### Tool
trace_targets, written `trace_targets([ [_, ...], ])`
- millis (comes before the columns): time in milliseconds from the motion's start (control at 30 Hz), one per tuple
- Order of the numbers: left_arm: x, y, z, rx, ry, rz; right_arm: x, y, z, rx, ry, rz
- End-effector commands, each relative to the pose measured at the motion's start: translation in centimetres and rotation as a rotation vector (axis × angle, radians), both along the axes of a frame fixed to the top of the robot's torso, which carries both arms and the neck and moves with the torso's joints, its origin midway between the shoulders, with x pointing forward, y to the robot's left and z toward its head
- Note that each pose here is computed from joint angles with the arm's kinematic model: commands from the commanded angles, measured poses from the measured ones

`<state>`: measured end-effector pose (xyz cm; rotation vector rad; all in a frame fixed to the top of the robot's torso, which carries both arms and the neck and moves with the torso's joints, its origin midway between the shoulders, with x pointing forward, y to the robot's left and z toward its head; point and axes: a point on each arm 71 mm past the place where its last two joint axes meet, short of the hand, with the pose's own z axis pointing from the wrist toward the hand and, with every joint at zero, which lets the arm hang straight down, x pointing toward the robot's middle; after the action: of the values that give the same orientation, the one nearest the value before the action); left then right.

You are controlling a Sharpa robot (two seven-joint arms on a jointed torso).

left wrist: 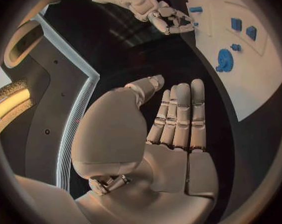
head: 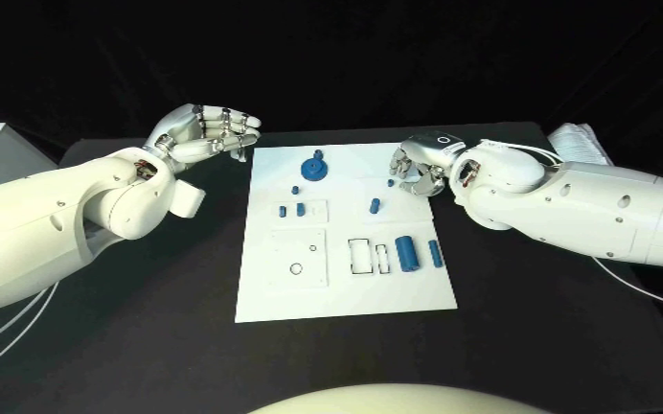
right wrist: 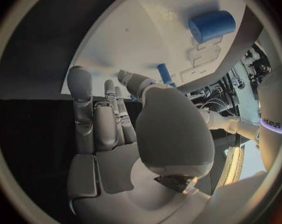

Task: Assemble the parts on the task board

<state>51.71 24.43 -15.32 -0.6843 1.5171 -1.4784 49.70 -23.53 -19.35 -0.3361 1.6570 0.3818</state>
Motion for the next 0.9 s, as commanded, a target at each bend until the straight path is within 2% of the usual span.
trace_targets([
  [33,-0.09,0.0,0.35,-0.076,-0.002,0.007,0.0,0.3,-0.2,-0.030,-0.019,0.005],
  [400,-0.09,0.3,0.34,-0.073,0.004,0.026,0.0,1.3,-0.8,-0.002,0.007,0.021],
  [900,-0.08,0.2,0.28,-0.067,0.014,0.026,0.6,2.1,-2.3,-0.039,0.050,0.011],
])
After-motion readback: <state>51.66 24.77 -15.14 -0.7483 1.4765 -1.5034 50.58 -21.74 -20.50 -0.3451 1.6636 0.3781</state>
